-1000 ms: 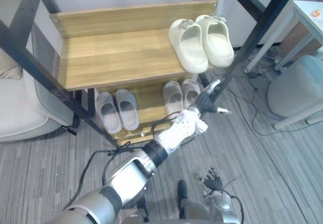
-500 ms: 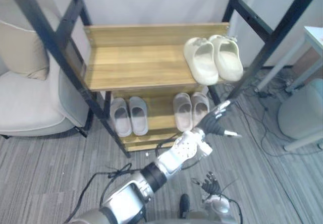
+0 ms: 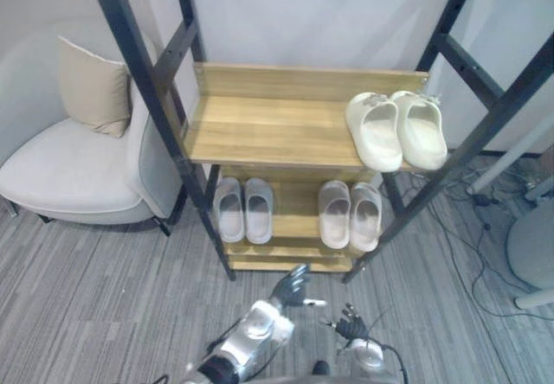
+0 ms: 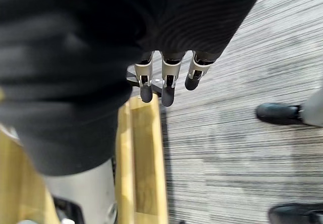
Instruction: Organize the slippers on the shoe rack
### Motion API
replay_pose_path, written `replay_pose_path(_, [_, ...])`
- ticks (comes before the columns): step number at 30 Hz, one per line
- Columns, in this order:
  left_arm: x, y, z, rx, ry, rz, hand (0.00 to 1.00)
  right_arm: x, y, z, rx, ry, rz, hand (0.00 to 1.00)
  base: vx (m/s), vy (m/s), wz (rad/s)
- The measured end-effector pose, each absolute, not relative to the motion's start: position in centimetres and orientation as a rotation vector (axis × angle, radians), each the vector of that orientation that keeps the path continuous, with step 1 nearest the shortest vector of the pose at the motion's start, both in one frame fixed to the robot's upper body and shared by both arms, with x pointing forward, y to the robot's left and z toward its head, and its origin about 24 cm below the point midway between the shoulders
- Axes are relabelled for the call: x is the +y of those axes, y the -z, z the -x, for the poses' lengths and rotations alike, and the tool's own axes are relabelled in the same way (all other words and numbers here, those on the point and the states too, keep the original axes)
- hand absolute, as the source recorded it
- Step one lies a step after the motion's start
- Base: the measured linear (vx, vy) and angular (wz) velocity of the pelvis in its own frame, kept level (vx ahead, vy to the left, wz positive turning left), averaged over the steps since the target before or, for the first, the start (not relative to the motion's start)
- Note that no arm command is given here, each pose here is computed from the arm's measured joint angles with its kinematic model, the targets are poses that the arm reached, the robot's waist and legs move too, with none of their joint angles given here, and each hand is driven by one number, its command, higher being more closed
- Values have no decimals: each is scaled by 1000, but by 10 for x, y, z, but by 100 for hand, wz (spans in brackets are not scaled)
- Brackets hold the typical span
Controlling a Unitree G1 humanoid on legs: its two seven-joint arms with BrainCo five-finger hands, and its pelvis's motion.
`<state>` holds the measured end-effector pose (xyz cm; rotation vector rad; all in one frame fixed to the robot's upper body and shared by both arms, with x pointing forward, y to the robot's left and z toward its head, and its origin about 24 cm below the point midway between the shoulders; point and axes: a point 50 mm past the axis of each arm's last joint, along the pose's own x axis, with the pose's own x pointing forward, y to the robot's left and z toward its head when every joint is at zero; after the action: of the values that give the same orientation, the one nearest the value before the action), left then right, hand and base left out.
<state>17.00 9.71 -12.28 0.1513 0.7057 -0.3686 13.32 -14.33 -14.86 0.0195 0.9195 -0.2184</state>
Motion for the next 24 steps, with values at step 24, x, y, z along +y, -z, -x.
replay_pose_path(24, [189, 158, -103, 1005, -34, -221, 0, -164, 158, -113, 990, 234, 35, 0, 15, 11, 18])
